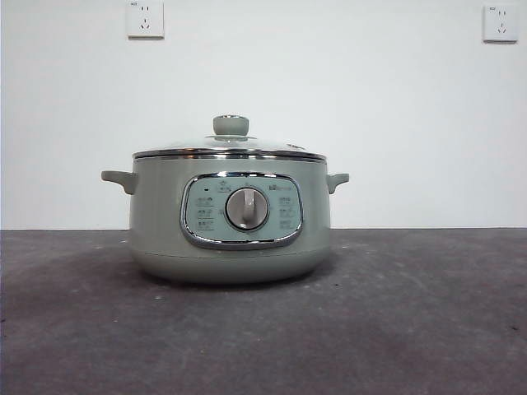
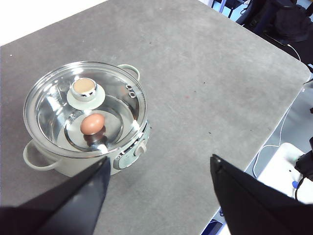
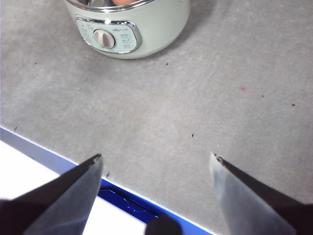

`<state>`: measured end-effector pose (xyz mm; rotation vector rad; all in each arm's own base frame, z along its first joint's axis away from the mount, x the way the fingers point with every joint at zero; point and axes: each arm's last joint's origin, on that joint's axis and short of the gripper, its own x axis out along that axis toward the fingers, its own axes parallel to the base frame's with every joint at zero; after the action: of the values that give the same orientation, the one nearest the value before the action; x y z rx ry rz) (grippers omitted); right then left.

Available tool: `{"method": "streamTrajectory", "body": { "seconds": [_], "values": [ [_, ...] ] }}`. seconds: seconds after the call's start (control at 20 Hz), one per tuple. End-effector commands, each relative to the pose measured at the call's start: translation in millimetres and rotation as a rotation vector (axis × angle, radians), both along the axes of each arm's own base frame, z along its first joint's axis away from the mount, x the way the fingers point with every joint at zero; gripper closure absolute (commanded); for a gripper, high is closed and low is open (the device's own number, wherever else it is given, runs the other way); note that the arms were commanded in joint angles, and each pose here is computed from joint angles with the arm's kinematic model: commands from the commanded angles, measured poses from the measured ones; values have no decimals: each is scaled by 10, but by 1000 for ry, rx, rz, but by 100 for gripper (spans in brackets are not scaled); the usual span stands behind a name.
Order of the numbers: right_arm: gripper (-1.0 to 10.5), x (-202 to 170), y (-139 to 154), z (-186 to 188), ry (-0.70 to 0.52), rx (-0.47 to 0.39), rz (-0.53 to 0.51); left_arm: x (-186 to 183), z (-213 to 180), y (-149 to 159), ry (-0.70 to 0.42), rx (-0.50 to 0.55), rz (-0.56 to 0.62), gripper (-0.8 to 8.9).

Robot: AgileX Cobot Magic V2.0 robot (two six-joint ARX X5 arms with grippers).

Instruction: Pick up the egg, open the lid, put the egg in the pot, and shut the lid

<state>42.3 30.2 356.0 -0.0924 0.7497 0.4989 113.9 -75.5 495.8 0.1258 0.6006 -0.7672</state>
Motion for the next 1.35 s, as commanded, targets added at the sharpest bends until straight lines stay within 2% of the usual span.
{"method": "streamTrajectory", "body": {
  "seconds": [0.05,0.1,0.15,0.2,0.5,1.35],
  "values": [
    [657,6,6,-13,-3,-6,9,19,-15,-18,10,-1,4,642],
    [806,6,6,-13,-3,-6,9,30,-19,-25,13,1,4,765],
    [910,6,6,-12,-4,-6,9,38,-21,-30,15,2,3,833],
    [966,6,6,-12,-4,-6,9,44,-24,-33,16,3,3,821],
    [944,6,6,-12,11,16,-17,45,-23,-33,16,3,3,818],
    [944,8,3,-11,5,10,-24,92,-34,-53,8,20,7,818]
  ]
}}
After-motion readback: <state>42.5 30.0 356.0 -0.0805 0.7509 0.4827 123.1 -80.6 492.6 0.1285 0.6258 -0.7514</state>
